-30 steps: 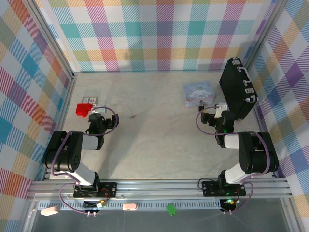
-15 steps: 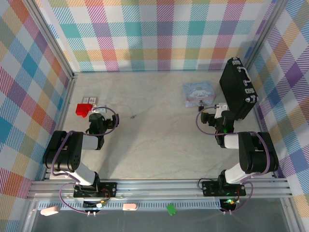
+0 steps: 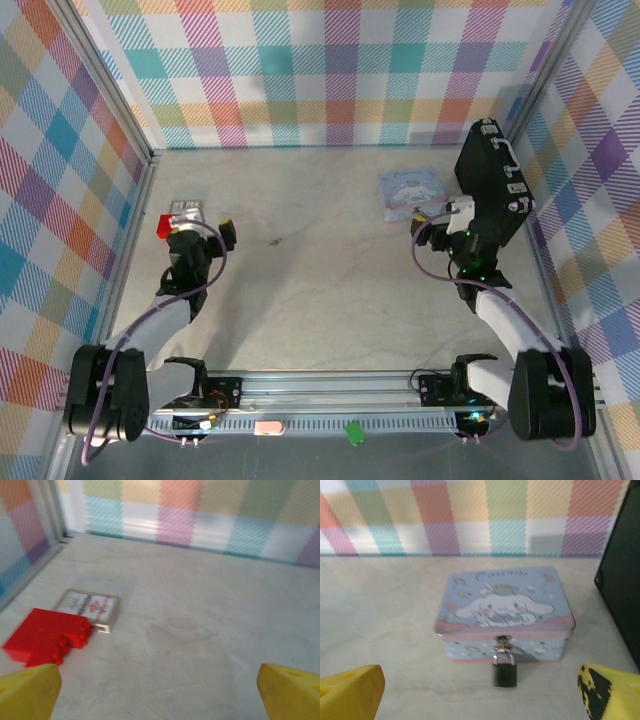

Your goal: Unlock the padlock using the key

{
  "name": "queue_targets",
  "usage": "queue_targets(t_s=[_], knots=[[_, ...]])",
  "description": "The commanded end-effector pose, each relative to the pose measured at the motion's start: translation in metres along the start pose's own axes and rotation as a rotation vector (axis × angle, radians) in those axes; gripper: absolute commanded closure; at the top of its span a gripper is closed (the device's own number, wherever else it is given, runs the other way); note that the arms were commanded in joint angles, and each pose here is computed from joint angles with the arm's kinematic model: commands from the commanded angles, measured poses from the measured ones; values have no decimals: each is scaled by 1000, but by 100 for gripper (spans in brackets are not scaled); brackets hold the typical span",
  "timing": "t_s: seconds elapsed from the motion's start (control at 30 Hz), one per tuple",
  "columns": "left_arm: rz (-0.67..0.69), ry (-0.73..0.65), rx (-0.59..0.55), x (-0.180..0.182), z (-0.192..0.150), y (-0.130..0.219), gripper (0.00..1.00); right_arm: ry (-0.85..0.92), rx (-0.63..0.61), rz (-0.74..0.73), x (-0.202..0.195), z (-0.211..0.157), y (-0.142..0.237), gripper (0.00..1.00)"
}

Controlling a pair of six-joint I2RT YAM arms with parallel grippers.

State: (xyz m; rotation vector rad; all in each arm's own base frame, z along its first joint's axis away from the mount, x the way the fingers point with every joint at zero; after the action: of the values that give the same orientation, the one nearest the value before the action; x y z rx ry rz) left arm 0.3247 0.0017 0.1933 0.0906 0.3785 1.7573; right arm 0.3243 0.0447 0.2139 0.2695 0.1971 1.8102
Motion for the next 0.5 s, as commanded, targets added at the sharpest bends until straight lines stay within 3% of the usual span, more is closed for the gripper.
queue_targets(t_s=[0.0, 0.13, 0.2, 0.33, 0.47], knots=[[288, 120, 117, 35, 0, 22, 0, -81, 89, 51, 12, 9, 19, 1], [378, 210, 194, 47, 9, 52, 0, -295, 33, -27, 6, 35, 37, 1], [364, 253, 225, 46, 10, 63, 0, -462, 85, -89, 2, 31, 45, 1], [394, 364, 252, 53, -1, 85, 0, -421, 89, -11, 12, 35, 46, 1], [129, 377, 328, 23, -10, 89, 0, -352, 181, 200, 42, 30, 33, 1]])
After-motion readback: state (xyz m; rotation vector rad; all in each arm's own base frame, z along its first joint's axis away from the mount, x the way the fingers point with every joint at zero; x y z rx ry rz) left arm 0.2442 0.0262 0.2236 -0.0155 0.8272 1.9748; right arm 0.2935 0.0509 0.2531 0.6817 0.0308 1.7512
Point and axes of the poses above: each hand's point on the last joint's axis, 136 mm out from that joint toward the fingers, its own y axis back along the fingers, its own x axis along the line the jaws close on, z = x × y, the point moved 4 cm from there along y, back along the fingers, and after that the axes turned 2 degrees about y, right-handed, at the moved point
